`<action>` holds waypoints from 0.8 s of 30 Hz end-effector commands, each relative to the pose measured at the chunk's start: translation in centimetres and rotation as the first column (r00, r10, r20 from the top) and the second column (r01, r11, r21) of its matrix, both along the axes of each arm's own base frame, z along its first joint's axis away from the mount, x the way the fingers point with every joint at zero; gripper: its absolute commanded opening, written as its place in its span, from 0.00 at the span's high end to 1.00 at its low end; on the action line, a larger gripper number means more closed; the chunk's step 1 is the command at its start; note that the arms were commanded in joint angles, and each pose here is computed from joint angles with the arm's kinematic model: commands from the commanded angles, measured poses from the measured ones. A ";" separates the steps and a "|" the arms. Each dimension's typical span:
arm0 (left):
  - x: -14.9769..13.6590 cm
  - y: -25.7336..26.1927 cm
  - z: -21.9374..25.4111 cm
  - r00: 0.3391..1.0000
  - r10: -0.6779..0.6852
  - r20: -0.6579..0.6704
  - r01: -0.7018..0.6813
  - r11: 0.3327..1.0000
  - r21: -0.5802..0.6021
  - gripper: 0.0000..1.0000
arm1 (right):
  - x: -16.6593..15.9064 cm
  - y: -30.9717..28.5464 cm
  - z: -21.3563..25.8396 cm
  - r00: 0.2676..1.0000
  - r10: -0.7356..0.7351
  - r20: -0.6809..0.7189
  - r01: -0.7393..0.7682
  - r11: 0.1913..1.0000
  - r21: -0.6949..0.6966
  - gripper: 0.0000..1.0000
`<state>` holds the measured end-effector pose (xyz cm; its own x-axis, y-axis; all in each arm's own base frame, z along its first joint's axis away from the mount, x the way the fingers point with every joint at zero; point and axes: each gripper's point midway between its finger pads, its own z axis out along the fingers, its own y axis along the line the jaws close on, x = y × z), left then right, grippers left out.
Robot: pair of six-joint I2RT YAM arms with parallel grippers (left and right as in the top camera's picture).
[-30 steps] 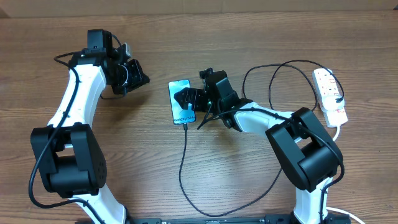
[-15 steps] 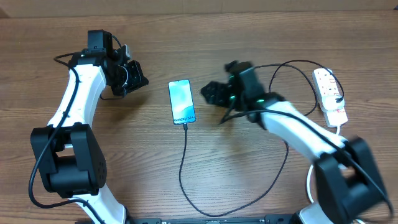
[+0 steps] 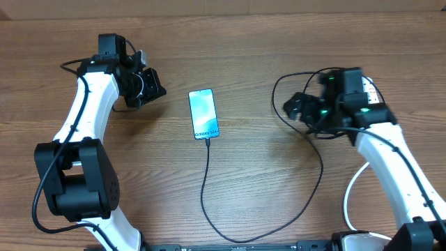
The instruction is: Plug charger to phone and switch on socket
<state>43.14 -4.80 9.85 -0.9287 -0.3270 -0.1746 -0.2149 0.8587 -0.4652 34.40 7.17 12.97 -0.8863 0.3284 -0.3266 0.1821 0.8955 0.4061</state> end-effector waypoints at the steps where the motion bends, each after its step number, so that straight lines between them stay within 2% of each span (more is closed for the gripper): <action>1: 0.2 -0.2 0.5 1.000 -0.015 0.019 0.015 1.000 0.011 0.96 | -0.1 -3.4 0.2 0.998 -0.056 0.008 0.056 0.998 -0.032 0.00; 4: -0.1 -0.2 0.4 1.000 -0.015 0.009 0.015 1.000 0.011 0.95 | -0.6 -6.1 -0.2 0.990 -0.138 -0.028 0.137 0.990 -0.033 0.00; 6: -0.3 -0.2 0.4 1.000 -0.015 0.000 0.015 1.000 0.011 0.89 | -1.3 -7.8 -0.5 0.980 -0.189 -0.060 0.188 0.982 -0.034 0.00; 10: -0.3 -0.2 0.3 1.000 -0.014 -0.004 0.014 1.000 0.014 0.86 | -2.4 -10.8 -0.8 0.948 -0.300 -0.104 0.299 0.954 -0.028 0.00; 11: -0.3 -0.2 0.3 1.000 -0.014 -0.004 0.014 1.000 0.014 0.78 | -2.7 -12.2 -0.8 0.928 -0.356 -0.108 0.355 0.935 -0.027 0.00; 13: -0.4 -0.2 0.3 1.000 -0.014 -0.007 0.014 1.000 0.014 0.67 | -2.8 -13.9 -0.7 0.905 -0.413 -0.100 0.412 0.911 -0.035 0.00; 14: -0.4 -0.2 0.3 1.000 -0.014 -0.008 0.014 1.000 0.014 0.56 | -2.9 -15.0 -0.7 0.887 -0.451 -0.095 0.449 0.892 -0.042 0.00; 15: -0.5 -0.2 0.3 1.000 -0.014 -0.010 0.014 1.000 0.013 0.44 | -3.0 -16.2 -0.7 0.866 -0.492 -0.088 0.489 0.871 -0.056 0.00; 16: -0.5 -0.2 0.3 1.000 -0.014 -0.012 0.014 1.000 0.013 0.26 | -3.2 -17.1 -0.7 0.847 -0.525 -0.081 0.520 0.851 -0.071 0.00; 17: -0.6 -0.2 0.3 1.000 -0.014 -0.015 0.014 1.000 0.013 0.02 | -3.4 -18.5 -0.7 0.819 -0.570 -0.070 0.563 0.821 -0.099 0.00; 21: -0.8 -0.2 0.2 1.000 -0.014 -0.024 0.014 1.000 0.012 0.00 | -4.7 -22.9 -0.6 0.707 -0.707 -0.021 0.691 0.696 -0.195 0.00; 24: -0.8 -0.2 0.2 1.000 -0.014 -0.025 0.014 1.000 0.013 0.00 | -5.1 -24.7 -0.4 0.664 -0.748 0.006 0.733 0.650 -0.200 0.00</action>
<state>42.20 -4.77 9.54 -0.9349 -0.3283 -0.1349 -0.2364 0.8594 -0.4533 30.40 -14.90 11.83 -0.4923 0.8063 -0.3280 0.7740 0.5778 0.2589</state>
